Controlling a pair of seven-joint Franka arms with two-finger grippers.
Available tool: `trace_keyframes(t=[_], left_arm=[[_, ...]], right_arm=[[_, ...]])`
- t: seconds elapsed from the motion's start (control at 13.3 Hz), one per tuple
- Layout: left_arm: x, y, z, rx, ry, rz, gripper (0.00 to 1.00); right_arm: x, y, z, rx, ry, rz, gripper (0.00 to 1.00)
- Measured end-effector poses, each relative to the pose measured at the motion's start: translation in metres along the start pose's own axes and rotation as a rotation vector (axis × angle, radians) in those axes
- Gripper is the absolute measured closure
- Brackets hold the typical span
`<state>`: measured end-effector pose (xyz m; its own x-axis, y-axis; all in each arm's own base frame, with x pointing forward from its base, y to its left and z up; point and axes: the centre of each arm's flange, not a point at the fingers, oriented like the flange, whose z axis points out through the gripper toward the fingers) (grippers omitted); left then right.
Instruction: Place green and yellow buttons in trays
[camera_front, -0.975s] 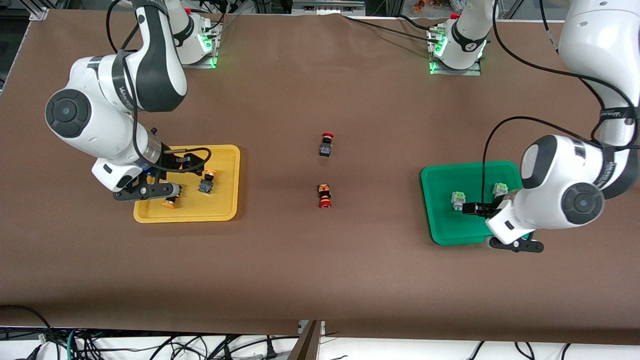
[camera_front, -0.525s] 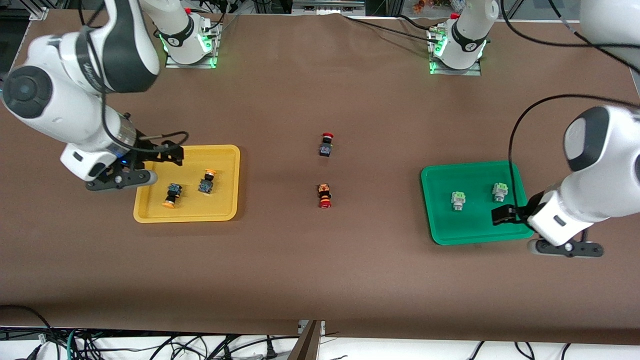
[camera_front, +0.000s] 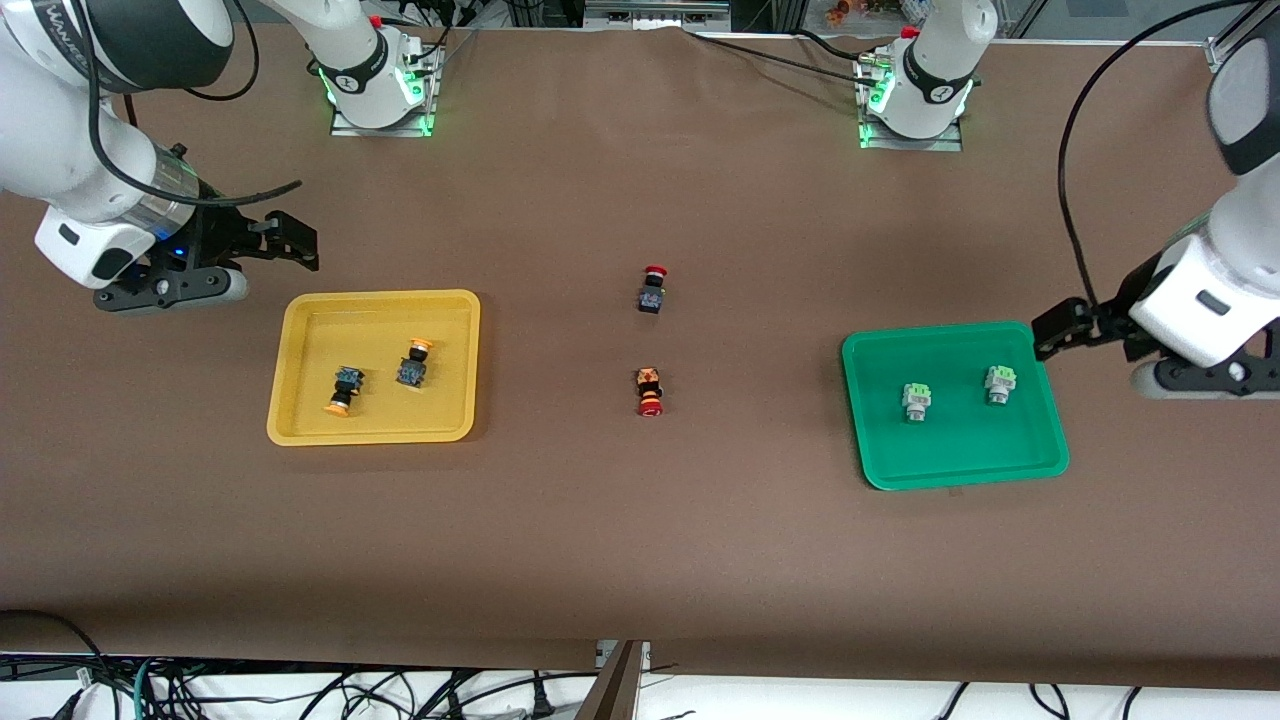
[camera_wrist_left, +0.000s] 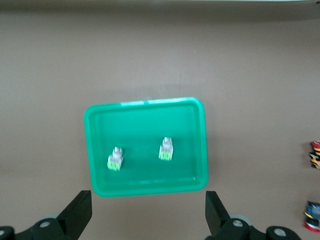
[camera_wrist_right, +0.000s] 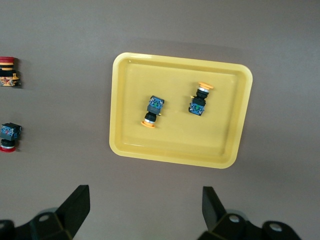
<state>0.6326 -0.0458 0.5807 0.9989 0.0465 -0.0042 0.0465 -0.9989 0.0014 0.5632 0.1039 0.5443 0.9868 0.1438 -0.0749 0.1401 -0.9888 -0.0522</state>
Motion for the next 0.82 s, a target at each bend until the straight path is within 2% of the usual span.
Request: trace_keyframes(t=[0.22, 0.38, 0.82], left_arm=[[-0.027, -0.017, 0.006, -0.006, -0.043, -0.031, 0.0], [-0.039, -0.021, 0.013, 0.0, -0.066, -0.038, 0.0], [-0.045, -0.017, 0.024, 0.004, -0.09, -0.032, 0.0]], right_arm=[[0.001, 0.0, -0.01, -0.036, 0.023, -0.01, 0.0], [0.003, 0.002, -0.013, -0.039, 0.031, -0.009, 0.0], [0.011, 0.018, -0.024, -0.043, 0.059, 0.004, 0.0]])
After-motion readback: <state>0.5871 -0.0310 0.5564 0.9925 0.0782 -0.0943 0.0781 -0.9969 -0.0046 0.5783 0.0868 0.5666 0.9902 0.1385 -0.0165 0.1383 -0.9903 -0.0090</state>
